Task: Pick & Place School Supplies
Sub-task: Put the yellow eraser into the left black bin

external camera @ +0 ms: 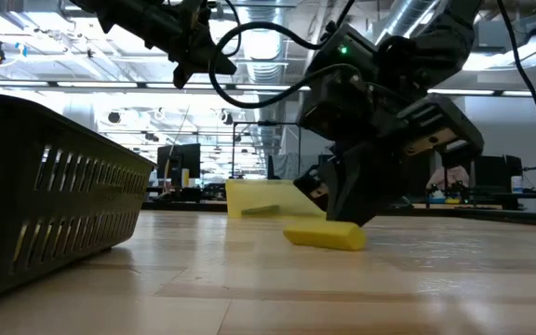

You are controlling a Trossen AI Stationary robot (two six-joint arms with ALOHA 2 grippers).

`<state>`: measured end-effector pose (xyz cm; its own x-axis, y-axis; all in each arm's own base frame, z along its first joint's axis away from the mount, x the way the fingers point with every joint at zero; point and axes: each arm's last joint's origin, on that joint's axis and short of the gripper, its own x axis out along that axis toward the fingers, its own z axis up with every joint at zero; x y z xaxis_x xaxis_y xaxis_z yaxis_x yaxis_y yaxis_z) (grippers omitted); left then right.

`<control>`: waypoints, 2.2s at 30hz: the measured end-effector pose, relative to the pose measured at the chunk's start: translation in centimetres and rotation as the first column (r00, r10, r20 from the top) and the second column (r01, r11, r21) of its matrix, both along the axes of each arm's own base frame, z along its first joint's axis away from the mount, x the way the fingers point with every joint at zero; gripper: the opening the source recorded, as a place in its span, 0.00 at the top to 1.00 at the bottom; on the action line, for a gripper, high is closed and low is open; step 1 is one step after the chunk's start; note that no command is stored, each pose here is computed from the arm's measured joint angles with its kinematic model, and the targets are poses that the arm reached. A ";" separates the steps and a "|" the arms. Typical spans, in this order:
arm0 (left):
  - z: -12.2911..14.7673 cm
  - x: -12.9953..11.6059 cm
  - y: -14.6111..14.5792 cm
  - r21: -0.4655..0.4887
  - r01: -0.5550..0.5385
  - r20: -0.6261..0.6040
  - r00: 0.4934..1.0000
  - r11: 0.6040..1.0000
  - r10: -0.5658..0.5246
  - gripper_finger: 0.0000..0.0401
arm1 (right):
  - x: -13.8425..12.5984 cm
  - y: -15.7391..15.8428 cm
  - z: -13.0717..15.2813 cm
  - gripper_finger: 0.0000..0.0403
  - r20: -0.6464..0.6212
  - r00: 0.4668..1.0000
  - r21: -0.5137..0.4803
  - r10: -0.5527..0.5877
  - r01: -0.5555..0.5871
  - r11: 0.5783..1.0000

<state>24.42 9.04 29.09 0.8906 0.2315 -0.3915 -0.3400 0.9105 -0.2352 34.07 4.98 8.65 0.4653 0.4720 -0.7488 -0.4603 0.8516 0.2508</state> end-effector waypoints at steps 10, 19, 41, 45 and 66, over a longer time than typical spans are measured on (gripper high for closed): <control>0.0 0.0 0.0 0.000 0.000 0.000 1.000 1.000 0.000 1.00 | 0.0 -0.9 0.0 1.00 -0.007 1.000 0.008 0.006 -0.006 1.000; 0.0 0.0 0.0 0.001 0.000 0.002 1.000 1.000 0.000 1.00 | -0.2 -0.9 1.7 1.00 0.025 0.999 0.027 -0.021 0.020 0.999; 0.2 0.1 0.0 0.004 0.009 0.022 1.000 1.000 -0.009 1.00 | 0.5 1.6 2.9 1.00 0.118 0.993 0.134 0.010 -0.026 0.991; 0.2 0.1 0.0 0.005 0.009 0.023 1.000 1.000 -0.009 1.00 | 0.4 1.5 2.8 1.00 0.107 0.994 0.122 0.003 -0.016 0.992; 0.2 0.1 0.0 0.004 0.009 0.023 1.000 1.000 -0.009 1.00 | 0.4 0.7 2.6 1.00 0.093 0.996 0.095 -0.016 0.007 0.995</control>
